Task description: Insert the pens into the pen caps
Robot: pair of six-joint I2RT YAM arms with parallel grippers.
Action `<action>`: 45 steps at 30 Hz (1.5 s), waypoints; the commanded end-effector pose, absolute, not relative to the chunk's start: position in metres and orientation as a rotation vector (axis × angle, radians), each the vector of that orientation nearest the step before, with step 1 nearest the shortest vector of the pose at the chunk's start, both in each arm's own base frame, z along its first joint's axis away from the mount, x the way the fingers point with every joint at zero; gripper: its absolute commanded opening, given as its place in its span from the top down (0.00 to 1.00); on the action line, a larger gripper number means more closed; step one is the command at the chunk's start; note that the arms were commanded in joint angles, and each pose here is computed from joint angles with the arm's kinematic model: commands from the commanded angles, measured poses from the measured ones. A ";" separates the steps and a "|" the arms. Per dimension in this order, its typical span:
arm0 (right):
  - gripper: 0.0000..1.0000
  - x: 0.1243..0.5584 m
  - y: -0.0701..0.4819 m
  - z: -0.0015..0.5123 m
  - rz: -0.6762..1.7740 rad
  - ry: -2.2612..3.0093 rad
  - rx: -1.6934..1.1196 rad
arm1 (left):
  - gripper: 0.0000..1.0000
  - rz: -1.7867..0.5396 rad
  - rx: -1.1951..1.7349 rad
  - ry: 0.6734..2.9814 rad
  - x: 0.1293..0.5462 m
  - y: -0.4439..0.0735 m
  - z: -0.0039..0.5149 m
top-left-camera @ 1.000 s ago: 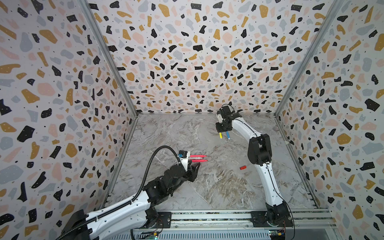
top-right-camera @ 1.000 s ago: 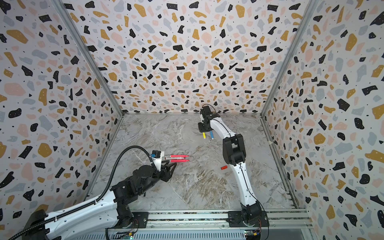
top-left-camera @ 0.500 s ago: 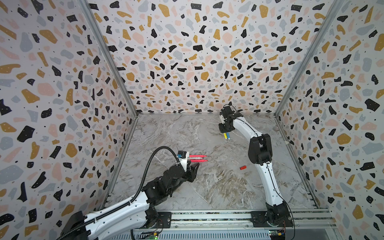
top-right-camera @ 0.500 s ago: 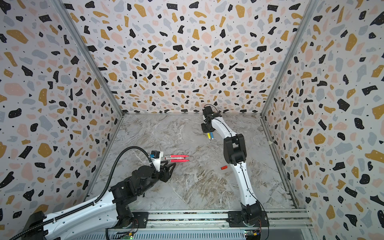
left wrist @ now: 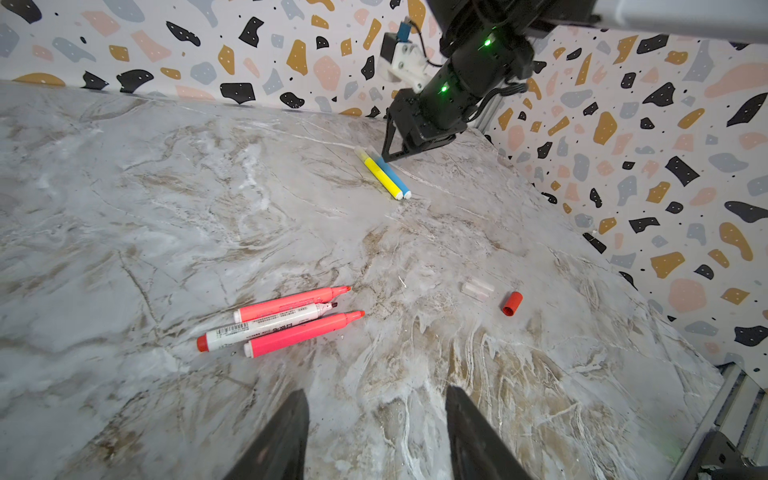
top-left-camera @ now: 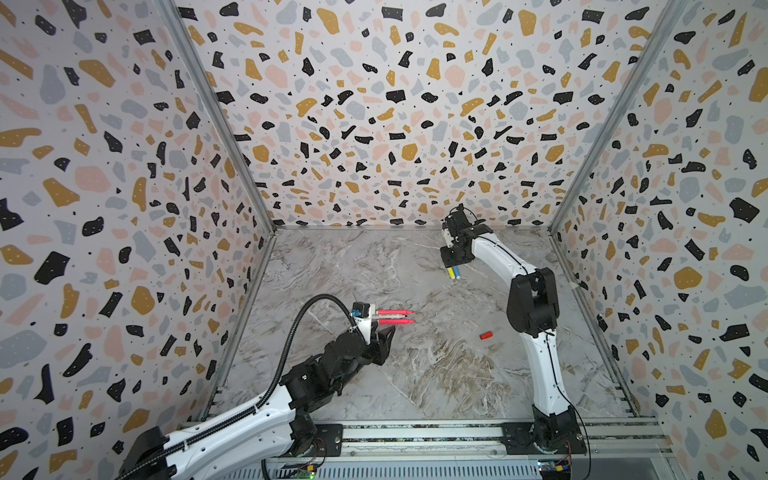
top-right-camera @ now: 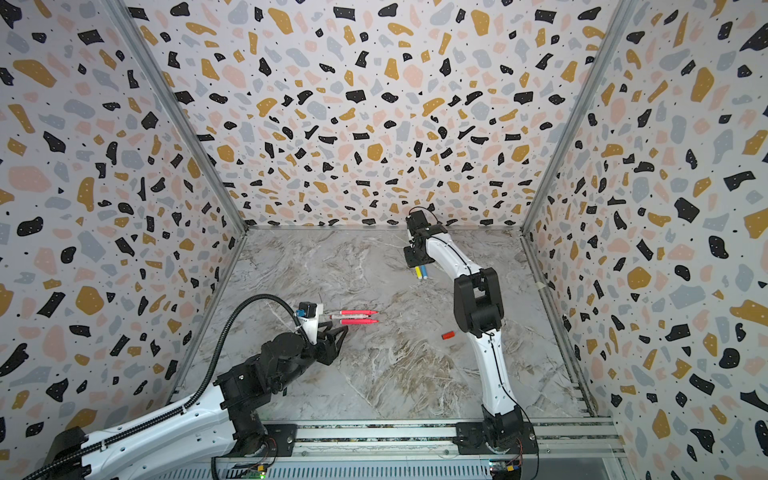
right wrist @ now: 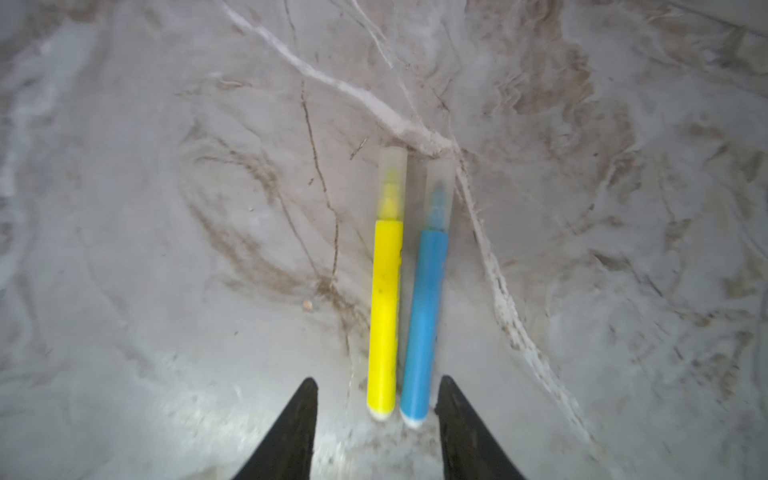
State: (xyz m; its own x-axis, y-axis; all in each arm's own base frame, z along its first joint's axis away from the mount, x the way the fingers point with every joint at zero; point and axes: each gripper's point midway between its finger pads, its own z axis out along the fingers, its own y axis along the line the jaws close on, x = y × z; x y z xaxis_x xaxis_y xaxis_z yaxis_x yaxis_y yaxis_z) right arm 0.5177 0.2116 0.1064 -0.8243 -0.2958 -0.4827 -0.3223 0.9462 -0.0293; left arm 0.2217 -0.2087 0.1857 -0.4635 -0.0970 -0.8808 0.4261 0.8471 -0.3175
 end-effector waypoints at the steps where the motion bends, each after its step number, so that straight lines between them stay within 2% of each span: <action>1: 0.52 0.506 0.224 0.171 0.169 2.451 -0.429 | 0.46 -0.589 0.218 1.945 0.227 -0.205 0.194; 8: 0.48 0.438 0.238 0.208 0.483 2.291 -0.511 | 0.46 -0.527 0.286 2.065 0.243 -0.219 0.171; 14: 0.40 0.384 0.227 0.213 0.594 2.234 -0.537 | 0.46 -0.476 0.386 2.199 0.265 -0.237 0.147; 20: 0.34 0.350 0.212 0.212 0.666 2.193 -0.535 | 0.46 -0.425 0.438 2.315 0.291 -0.244 0.118; 31: 0.35 0.326 0.196 0.182 0.719 2.231 -0.490 | 0.48 -0.403 0.447 2.412 0.310 -0.242 0.078; 45: 0.35 0.316 0.200 0.176 0.781 2.222 -0.499 | 0.48 -0.456 0.506 2.430 0.318 -0.246 0.064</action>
